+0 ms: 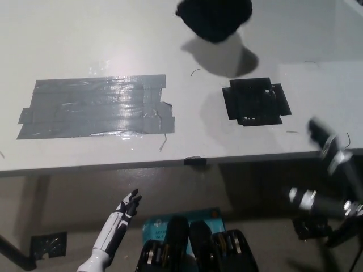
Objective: A person hands a black t-shirt to the robot and rhe robot picks it up with its right hand and places it on the black spot on the desk infron tof it
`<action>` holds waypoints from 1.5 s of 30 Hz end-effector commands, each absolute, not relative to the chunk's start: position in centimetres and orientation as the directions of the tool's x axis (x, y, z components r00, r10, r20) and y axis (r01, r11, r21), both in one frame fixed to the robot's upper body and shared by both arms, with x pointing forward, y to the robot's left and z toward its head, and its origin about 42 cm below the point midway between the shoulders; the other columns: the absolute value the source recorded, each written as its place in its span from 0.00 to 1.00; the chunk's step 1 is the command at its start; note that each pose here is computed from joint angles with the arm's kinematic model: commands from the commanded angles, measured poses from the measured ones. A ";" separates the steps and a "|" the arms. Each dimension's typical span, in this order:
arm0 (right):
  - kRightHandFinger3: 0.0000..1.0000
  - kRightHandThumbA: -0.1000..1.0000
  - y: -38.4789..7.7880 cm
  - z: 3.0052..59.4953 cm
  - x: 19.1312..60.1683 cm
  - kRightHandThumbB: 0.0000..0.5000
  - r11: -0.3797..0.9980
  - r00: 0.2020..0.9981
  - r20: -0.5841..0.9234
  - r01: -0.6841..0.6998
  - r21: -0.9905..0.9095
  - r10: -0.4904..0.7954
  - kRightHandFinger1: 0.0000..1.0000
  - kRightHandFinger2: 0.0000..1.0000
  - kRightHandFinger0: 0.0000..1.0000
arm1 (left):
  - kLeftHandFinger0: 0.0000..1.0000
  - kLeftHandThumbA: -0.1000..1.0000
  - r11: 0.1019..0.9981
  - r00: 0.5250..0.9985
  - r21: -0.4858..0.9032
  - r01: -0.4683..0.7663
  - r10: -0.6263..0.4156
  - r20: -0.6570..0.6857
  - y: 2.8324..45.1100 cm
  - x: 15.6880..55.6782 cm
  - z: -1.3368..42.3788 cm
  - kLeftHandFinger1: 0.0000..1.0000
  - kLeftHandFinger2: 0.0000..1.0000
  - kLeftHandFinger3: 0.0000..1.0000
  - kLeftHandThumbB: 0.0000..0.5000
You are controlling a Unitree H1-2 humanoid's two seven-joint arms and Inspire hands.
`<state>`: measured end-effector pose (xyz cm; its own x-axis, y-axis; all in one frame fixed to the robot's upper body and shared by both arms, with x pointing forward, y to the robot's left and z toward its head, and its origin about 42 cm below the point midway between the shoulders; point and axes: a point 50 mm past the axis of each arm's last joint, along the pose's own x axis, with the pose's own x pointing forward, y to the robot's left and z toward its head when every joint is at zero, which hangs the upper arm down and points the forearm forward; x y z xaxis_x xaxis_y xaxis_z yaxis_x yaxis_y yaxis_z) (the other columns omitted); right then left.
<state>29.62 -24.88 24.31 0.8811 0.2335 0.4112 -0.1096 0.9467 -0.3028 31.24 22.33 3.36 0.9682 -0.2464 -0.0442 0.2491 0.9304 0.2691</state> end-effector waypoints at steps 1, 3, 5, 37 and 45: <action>1.00 1.00 -25.2 34.2 31.6 0.73 0.882 0.758 0.644 0.230 -0.413 0.104 1.00 1.00 1.00 | 1.00 1.00 0.885 0.935 0.312 0.346 -0.352 -0.039 22.6 31.2 4.2 1.00 1.00 1.00 1.00; 1.00 1.00 -25.1 35.0 33.0 0.74 0.880 0.767 0.635 0.232 -0.415 0.097 1.00 1.00 1.00 | 1.00 1.00 0.884 0.934 0.311 0.349 -0.355 -0.040 22.5 31.2 4.3 1.00 1.00 1.00 1.00; 1.00 1.00 -24.9 35.8 34.5 0.64 0.874 0.768 0.634 0.243 -0.420 0.090 1.00 1.00 1.00 | 1.00 1.00 0.882 0.934 0.319 0.348 -0.355 -0.038 22.6 31.3 4.4 1.00 1.00 1.00 1.00; 0.70 0.00 -22.5 37.9 56.8 0.35 0.707 0.810 0.580 0.457 -0.539 -0.082 0.32 0.73 0.01 | 1.00 1.00 0.873 0.929 0.340 0.350 -0.370 -0.006 22.6 32.7 5.8 1.00 1.00 1.00 1.00; 0.96 0.00 -22.6 40.1 54.7 0.36 0.725 0.726 0.687 0.490 -0.485 -0.031 0.48 0.86 0.00 | 1.00 1.00 0.875 0.929 0.335 0.350 -0.371 -0.001 22.8 32.8 5.8 1.00 1.00 1.00 1.00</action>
